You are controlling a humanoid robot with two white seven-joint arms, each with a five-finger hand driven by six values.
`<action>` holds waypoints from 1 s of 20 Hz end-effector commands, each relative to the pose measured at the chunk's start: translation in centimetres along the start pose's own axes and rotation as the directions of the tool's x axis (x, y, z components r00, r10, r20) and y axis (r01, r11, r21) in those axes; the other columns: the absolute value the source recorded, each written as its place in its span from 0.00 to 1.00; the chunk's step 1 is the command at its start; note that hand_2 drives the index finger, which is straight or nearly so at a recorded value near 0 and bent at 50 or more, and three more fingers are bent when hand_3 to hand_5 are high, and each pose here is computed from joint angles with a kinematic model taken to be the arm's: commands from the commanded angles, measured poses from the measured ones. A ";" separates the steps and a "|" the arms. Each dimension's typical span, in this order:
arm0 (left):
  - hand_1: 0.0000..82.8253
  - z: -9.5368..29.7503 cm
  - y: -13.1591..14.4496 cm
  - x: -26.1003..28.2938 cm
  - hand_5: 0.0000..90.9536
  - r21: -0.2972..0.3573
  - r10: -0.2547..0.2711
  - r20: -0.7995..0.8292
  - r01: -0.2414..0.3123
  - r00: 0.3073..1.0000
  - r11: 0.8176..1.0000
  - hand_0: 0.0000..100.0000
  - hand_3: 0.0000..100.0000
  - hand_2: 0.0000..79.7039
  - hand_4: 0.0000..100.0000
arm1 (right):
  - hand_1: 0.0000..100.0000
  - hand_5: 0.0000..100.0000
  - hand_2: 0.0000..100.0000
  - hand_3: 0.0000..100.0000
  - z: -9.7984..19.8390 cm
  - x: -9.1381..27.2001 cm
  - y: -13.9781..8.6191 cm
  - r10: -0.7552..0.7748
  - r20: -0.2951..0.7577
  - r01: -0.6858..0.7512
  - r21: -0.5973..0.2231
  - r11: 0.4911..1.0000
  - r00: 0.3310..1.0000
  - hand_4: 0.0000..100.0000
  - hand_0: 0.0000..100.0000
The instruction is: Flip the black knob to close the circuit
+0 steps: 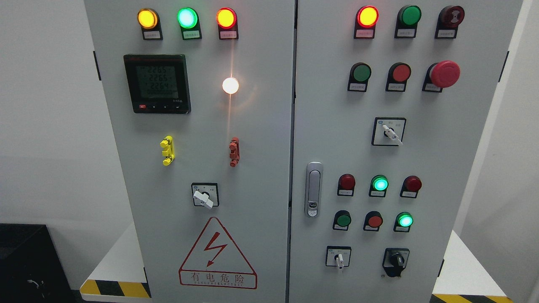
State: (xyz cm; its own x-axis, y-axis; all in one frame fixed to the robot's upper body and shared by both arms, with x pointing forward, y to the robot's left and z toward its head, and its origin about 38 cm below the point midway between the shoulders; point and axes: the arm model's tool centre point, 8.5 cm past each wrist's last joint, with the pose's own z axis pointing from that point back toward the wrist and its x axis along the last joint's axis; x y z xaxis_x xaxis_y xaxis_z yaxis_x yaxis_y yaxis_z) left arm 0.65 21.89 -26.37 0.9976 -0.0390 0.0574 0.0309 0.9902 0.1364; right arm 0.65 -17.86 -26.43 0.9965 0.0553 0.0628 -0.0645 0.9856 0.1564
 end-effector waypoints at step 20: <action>0.67 0.0 -0.2 -0.5 0.00 -0.004 0.003 0.006 -0.003 1.000 1.000 0.12 0.00 0.00 0.00 | 0.04 0.00 0.00 0.00 0.3 2.7 0.4 -0.091 0.219 0.069 0.109 0.992 0.971 0.00 0.00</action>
State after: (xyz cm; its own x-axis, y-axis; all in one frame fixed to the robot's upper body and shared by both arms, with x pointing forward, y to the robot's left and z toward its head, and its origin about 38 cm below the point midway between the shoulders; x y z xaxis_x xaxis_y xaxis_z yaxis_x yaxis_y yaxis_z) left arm 0.65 21.89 -26.37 0.9976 -0.0390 0.0573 0.0309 0.9902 0.1364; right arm 2.08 -17.18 -26.11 0.9807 0.0061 0.1955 -0.0543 0.9687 0.2422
